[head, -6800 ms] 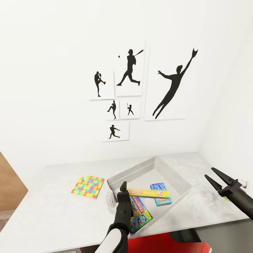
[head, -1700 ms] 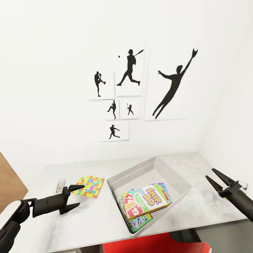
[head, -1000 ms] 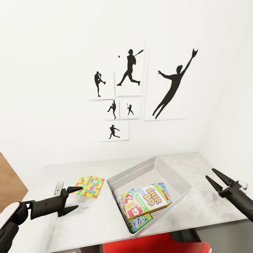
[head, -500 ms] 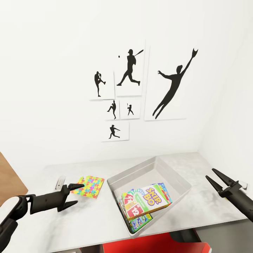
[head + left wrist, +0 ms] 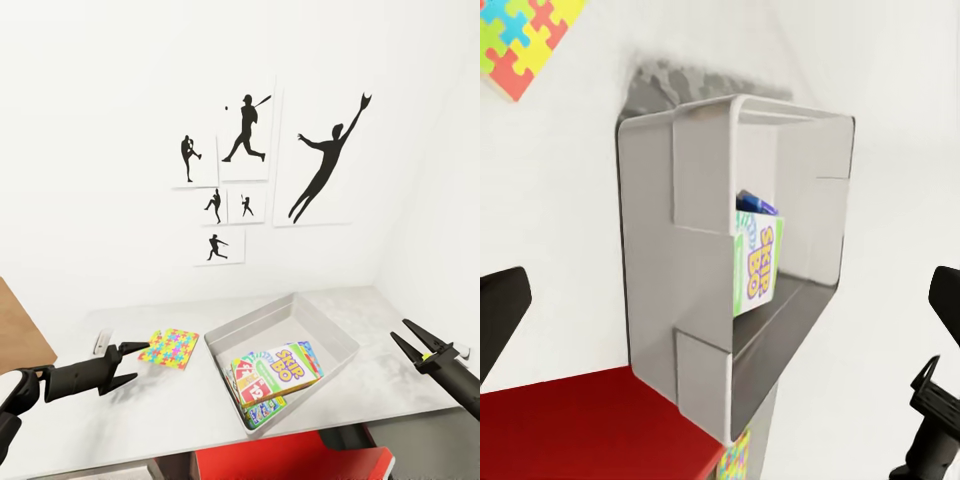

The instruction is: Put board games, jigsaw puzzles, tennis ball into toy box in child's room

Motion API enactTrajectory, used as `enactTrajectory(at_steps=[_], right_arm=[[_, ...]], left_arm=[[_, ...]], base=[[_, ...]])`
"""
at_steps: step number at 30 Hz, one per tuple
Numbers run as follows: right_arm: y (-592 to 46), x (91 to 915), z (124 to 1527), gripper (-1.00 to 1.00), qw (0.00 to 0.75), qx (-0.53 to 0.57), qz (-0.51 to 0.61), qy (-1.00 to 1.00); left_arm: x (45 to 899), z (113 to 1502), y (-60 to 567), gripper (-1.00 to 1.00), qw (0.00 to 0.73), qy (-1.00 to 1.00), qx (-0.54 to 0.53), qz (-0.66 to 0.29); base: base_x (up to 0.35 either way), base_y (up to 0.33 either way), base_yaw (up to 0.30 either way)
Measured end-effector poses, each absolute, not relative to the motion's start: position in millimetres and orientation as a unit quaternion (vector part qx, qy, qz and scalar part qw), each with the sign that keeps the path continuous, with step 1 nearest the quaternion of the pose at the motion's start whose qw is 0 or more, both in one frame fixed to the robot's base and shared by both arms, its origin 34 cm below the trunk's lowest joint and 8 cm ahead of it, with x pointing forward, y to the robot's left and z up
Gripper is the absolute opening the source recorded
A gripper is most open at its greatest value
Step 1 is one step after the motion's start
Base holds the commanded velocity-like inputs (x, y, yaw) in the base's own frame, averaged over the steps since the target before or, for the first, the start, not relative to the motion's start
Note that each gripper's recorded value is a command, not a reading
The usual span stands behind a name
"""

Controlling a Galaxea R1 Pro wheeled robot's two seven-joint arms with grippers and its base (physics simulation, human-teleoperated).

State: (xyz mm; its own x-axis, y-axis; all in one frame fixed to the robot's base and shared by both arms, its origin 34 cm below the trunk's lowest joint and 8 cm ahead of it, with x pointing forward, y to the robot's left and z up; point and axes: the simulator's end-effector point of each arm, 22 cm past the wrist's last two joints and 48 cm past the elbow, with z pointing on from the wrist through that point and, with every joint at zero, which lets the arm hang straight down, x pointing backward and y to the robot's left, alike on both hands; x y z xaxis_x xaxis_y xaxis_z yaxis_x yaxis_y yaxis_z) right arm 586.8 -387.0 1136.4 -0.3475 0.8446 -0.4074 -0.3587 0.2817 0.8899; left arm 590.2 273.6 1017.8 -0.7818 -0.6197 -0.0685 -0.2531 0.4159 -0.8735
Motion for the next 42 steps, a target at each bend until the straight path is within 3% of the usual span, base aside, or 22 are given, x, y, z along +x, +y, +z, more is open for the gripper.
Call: enactTrajectory(at_steps=[25, 42], right_arm=[[-386, 587, 1140, 1.0, 0.537, 0.199, 0.563, 0.596], [-386, 585, 1146, 1.0, 0.541, 0.195, 0.565, 0.592]], left_arm=[[591, 1022, 274, 1.0, 0.199, 0.817, -0.264, -0.472], [591, 1033, 272, 1.0, 0.209, 0.816, -0.255, -0.475]], base=[[-0.005, 0.05, 0.0], [-0.207, 0.0, 0.0]])
